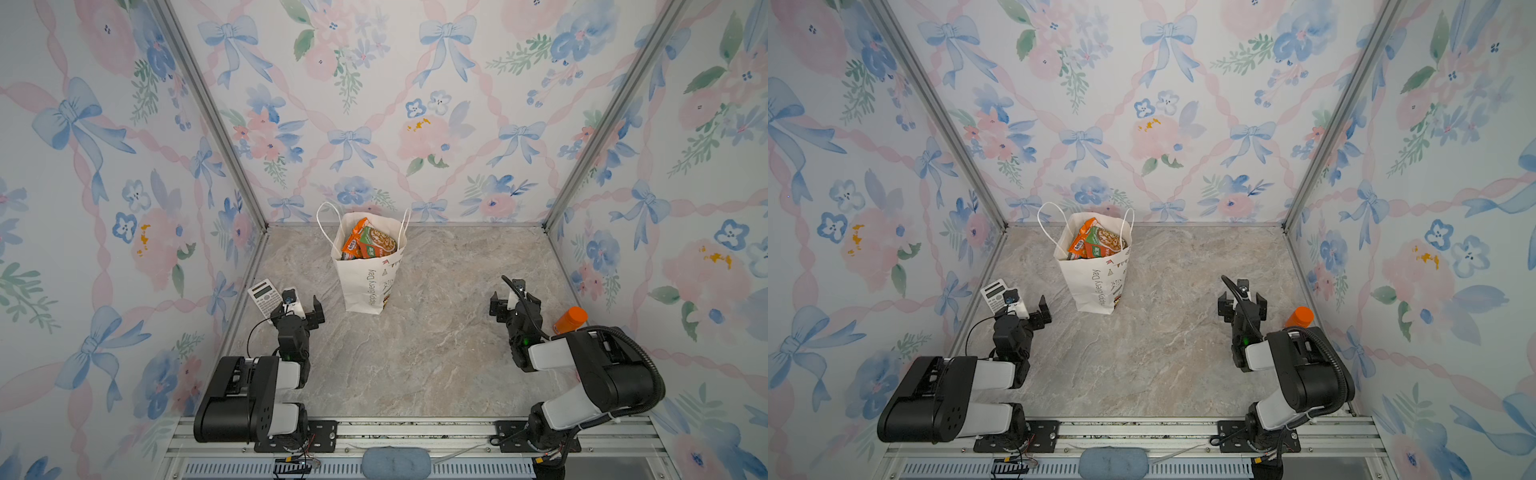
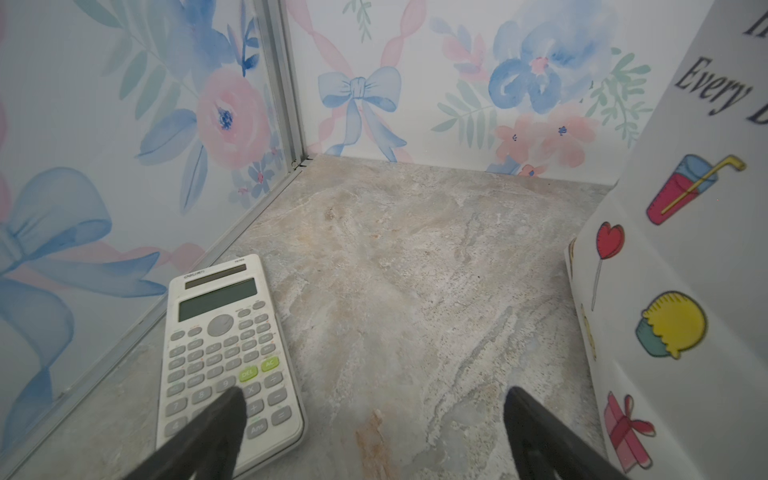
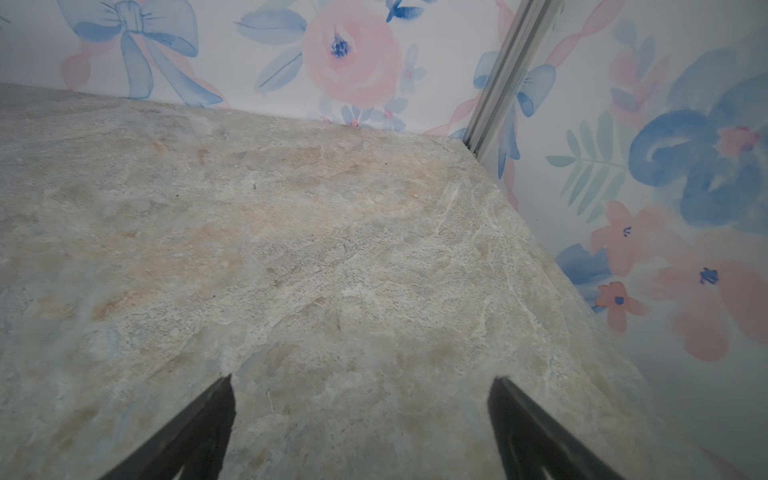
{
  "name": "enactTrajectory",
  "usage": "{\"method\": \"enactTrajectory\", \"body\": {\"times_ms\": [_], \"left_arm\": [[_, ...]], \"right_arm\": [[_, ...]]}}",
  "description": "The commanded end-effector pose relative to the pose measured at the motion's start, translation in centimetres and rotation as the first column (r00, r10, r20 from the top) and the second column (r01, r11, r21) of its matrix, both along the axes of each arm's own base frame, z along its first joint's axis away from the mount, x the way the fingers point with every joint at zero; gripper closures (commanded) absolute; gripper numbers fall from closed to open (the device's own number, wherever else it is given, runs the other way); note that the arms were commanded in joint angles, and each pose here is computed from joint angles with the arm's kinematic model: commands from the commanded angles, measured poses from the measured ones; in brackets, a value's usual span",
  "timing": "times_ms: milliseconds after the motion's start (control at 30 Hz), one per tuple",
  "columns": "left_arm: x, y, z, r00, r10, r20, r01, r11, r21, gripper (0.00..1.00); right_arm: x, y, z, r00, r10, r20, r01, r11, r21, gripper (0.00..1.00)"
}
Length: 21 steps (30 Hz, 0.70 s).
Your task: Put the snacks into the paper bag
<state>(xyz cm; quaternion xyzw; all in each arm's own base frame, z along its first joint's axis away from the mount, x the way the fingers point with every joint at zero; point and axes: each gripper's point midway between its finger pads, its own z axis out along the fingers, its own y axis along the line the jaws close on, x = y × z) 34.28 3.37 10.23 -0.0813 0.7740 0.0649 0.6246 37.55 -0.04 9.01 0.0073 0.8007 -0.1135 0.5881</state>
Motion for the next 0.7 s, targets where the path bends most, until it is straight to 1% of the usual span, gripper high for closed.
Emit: {"method": "enactTrajectory", "body": {"times_ms": [0,33,100,167,333,467,600,667], "left_arm": [[1.2,-1.4,1.6,0.991,-0.083,0.108,0.081,0.996,0.029,0.02],[1.5,-1.4,1.6,0.991,-0.085,0.103,0.082,0.996,0.032,0.02],[1.6,-1.1,1.0,0.997,-0.06,0.055,0.059,0.998,0.018,0.02],[1.7,-0.9,1.0,0.997,-0.05,0.063,0.049,0.999,0.019,0.02],[2.3,-0.8,0.7,0.999,-0.029,0.032,0.028,0.999,0.022,0.02],[2.5,-0.8,0.7,0.999,-0.024,0.028,0.023,0.999,0.024,0.02],[2.7,-0.8,0.5,1.0,-0.009,0.011,0.009,0.999,0.04,0.02],[2.7,-0.8,0.5,1.0,-0.004,0.01,0.004,0.999,0.047,0.02]], "right_arm": [[1.1,0.4,1.6,0.997,0.02,0.068,-0.022,0.999,0.032,0.03],[0.9,0.4,1.5,0.998,0.014,0.065,-0.016,0.999,0.033,0.03],[0.9,0.2,1.5,0.998,0.006,0.069,-0.008,0.999,0.033,0.03],[1.0,0.2,1.5,0.998,0.005,0.065,-0.007,0.999,0.034,0.03],[0.9,0.2,1.5,0.998,0.005,0.066,-0.008,0.999,0.034,0.04],[1.0,0.3,1.5,0.998,0.009,0.061,-0.012,0.999,0.036,0.03],[1.7,0.1,1.1,1.0,0.023,0.017,-0.024,0.998,0.063,0.03],[1.4,0.2,1.0,0.999,0.029,0.026,-0.031,0.998,0.063,0.03]]}}
